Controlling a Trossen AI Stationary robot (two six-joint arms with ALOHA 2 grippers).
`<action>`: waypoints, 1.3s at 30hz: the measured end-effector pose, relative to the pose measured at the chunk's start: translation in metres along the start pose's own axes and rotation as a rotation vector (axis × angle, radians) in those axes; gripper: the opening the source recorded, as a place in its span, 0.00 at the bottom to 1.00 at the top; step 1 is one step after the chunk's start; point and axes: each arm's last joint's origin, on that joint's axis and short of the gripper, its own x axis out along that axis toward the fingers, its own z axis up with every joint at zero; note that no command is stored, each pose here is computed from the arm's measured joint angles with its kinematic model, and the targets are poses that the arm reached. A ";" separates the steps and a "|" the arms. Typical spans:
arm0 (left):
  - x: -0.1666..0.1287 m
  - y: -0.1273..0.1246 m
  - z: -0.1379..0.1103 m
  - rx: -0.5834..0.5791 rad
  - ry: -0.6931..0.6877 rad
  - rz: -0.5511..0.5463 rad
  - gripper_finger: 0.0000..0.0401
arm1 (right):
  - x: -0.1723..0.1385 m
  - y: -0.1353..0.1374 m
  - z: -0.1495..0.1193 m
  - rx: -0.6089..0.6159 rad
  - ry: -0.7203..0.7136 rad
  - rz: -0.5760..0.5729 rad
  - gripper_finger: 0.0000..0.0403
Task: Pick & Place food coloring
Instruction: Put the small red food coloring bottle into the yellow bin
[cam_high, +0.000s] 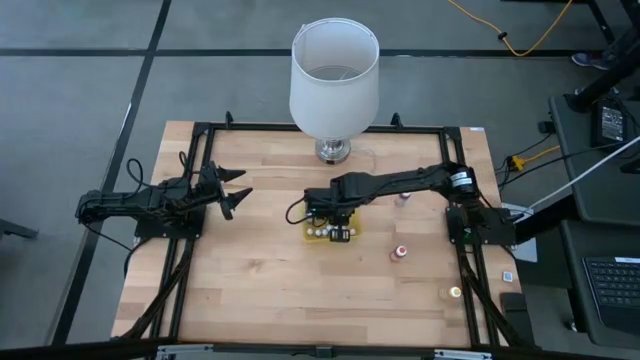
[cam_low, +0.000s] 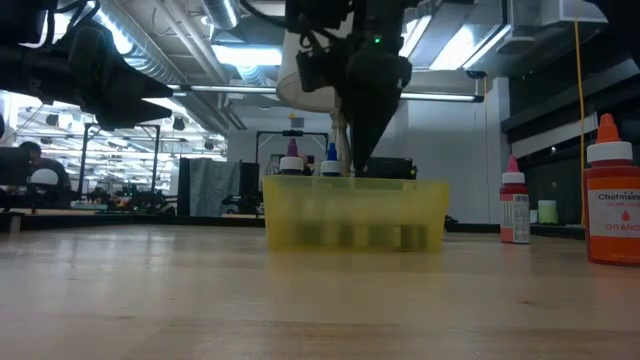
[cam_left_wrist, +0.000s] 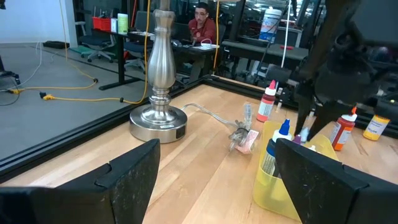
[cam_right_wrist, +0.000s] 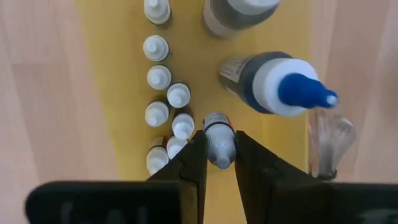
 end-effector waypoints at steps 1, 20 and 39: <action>0.000 0.000 0.000 0.000 0.000 0.000 0.78 | 0.003 0.000 0.001 -0.001 0.003 0.000 0.16; 0.000 0.000 0.000 0.000 0.000 0.000 0.78 | 0.043 0.004 0.009 -0.005 0.023 0.000 0.18; 0.000 0.000 0.000 0.000 0.000 0.000 0.78 | 0.059 0.011 0.000 0.010 0.058 -0.002 0.20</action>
